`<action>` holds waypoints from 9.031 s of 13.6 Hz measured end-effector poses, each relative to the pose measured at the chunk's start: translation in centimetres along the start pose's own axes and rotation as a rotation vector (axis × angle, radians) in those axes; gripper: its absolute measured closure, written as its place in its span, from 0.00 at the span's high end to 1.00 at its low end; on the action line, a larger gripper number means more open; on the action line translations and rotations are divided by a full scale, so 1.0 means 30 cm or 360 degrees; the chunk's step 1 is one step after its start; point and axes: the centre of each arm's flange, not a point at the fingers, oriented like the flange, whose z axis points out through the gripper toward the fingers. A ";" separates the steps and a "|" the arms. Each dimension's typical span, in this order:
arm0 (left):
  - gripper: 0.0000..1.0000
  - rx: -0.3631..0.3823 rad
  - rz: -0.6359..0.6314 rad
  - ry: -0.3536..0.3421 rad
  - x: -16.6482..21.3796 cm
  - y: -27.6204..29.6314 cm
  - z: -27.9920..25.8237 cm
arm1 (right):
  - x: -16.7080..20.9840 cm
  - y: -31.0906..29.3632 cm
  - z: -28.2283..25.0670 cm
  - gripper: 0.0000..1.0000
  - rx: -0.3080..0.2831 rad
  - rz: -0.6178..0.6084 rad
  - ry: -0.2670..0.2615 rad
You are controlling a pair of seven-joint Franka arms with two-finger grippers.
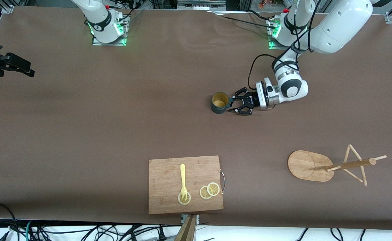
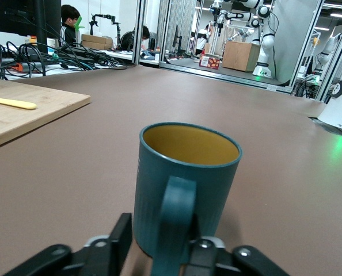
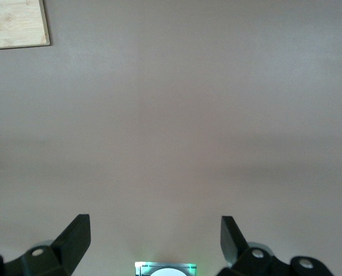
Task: Pass cup and hang on rack
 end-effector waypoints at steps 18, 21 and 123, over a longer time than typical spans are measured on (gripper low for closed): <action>0.20 0.0103 -0.0500 0.0410 0.163 -0.223 -0.546 | 0.000 0.008 0.000 1.00 -0.0001 0.0007 0.0000; 0.20 -0.0042 -0.0819 0.0682 0.163 -0.226 -0.788 | 0.000 0.009 0.000 1.00 -0.0002 0.0008 0.0000; 1.00 0.1609 -0.2043 -0.1340 1.533 -0.219 -1.114 | 0.011 0.091 0.008 1.00 -0.0005 0.0079 0.0009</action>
